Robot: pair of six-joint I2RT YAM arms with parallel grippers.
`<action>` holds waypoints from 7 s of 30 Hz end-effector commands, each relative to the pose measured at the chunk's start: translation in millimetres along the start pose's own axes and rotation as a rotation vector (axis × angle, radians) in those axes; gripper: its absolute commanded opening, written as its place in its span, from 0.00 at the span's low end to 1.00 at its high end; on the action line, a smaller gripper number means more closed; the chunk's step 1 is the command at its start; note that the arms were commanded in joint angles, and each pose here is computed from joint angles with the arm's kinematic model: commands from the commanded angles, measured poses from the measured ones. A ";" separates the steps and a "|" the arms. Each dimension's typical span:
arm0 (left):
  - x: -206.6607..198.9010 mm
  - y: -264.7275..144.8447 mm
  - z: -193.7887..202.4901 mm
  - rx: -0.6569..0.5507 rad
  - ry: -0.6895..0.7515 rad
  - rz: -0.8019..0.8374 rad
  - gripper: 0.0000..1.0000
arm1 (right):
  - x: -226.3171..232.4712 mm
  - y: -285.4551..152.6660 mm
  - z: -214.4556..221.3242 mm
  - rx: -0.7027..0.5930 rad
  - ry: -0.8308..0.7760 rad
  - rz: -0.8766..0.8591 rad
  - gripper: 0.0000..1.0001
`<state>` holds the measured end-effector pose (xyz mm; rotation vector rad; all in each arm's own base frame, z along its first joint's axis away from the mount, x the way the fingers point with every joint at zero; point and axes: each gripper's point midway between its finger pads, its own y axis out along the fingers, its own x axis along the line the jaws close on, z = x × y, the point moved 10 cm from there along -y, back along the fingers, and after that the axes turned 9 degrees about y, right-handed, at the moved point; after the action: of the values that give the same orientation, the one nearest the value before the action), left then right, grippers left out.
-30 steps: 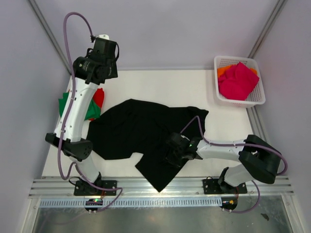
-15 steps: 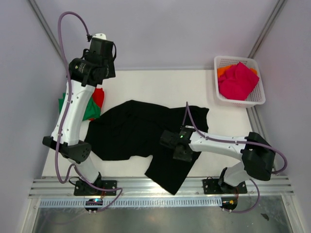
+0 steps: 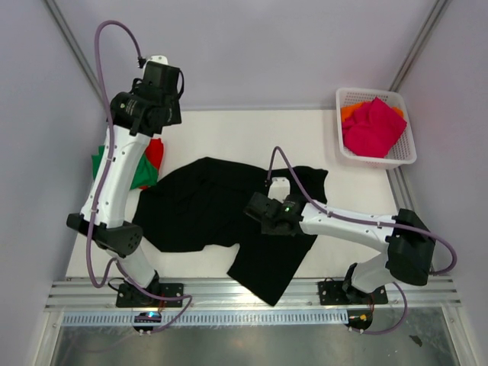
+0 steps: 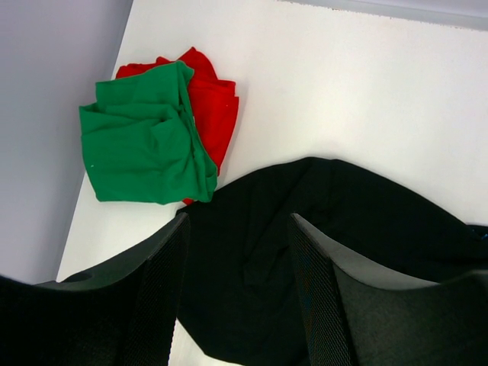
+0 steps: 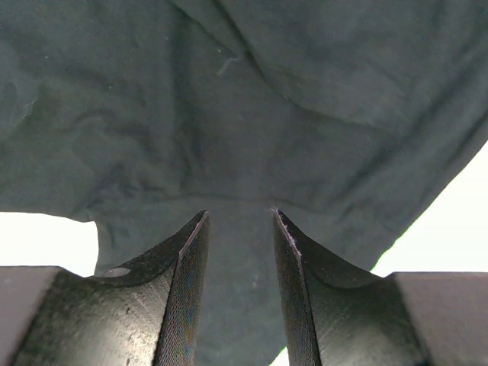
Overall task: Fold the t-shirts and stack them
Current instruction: Flatten out the tshirt
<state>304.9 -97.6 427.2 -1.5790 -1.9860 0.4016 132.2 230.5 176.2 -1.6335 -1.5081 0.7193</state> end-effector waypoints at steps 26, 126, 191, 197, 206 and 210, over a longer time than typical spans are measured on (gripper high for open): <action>14.8 -13.2 6.1 -0.035 -0.019 -0.059 0.57 | -83.2 75.3 -80.9 -0.058 0.437 0.090 0.43; -12.3 23.6 22.4 0.079 0.005 -0.048 0.44 | -117.4 34.6 -40.9 0.099 0.362 -0.020 0.37; 7.4 8.8 6.2 -0.010 0.036 -0.141 0.46 | -113.6 64.0 -6.3 0.407 0.486 0.199 0.37; 12.1 -0.8 5.3 -0.027 0.005 -0.126 0.47 | -116.1 64.7 1.3 0.429 0.492 0.204 0.37; 17.6 -11.0 3.7 -0.047 -0.015 -0.110 0.48 | -114.6 72.9 22.0 0.492 0.476 0.226 0.37; 20.5 -15.4 3.5 -0.056 -0.022 -0.109 0.48 | -116.8 68.8 28.5 0.497 0.519 0.246 0.37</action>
<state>300.9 -87.3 415.7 -1.4427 -2.0352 0.3444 151.0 122.1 108.6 -1.5056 -0.8159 0.6263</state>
